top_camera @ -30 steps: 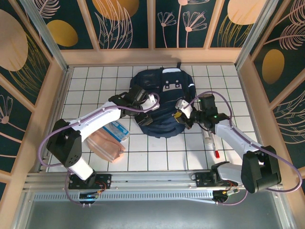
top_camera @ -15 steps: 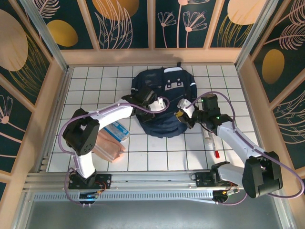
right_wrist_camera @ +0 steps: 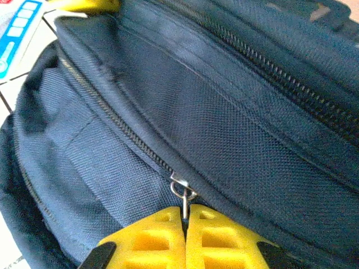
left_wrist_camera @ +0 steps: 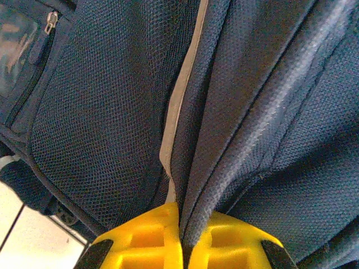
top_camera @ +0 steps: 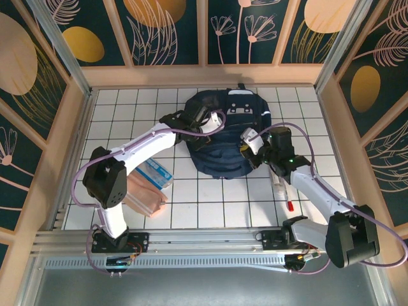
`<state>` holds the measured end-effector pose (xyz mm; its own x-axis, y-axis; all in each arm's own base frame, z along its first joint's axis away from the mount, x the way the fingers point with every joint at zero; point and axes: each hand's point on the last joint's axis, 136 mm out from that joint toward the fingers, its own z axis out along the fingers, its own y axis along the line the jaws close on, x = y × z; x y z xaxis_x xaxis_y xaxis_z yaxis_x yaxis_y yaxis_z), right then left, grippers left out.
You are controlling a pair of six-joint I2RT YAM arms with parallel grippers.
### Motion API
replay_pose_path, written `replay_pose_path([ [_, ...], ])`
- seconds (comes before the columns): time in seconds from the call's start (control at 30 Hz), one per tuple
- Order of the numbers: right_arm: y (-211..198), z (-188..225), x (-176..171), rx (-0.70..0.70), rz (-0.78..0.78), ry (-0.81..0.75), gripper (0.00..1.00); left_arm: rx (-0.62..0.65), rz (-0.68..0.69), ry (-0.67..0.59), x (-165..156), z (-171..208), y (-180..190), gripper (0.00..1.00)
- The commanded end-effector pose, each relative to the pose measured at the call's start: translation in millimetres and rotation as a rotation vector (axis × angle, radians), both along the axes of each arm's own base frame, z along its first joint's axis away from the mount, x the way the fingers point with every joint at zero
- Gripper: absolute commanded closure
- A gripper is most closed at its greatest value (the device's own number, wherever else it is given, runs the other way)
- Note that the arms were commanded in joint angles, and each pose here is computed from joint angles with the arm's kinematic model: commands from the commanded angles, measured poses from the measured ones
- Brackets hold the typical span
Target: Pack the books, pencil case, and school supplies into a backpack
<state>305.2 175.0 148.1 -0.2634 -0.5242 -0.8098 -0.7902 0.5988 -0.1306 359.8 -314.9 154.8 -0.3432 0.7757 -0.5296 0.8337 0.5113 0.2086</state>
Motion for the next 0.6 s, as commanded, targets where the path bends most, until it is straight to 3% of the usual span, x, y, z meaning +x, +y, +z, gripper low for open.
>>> replay_pose_path([
  [0.0,-0.7,4.3,23.6,0.001,-0.065,-0.014,1.00,0.004,0.043,-0.012,-21.6,34.2,-3.2,1.00],
  [0.1,-2.7,2.4,35.2,-0.013,-0.077,-0.002,1.00,0.026,0.062,0.039,-29.0,28.6,-6.0,1.00],
  [0.2,-1.2,1.9,36.6,-0.017,-0.046,-0.013,1.00,-0.037,0.110,0.082,-25.8,37.0,-17.7,1.00],
  [0.3,7.1,11.6,31.1,0.025,0.015,-0.022,1.00,-0.126,0.160,0.150,-20.7,43.4,-38.2,1.00],
  [0.57,19.1,16.0,-1.3,0.028,0.154,-0.027,1.00,-0.177,0.258,0.366,15.0,18.4,-82.7,1.00],
])
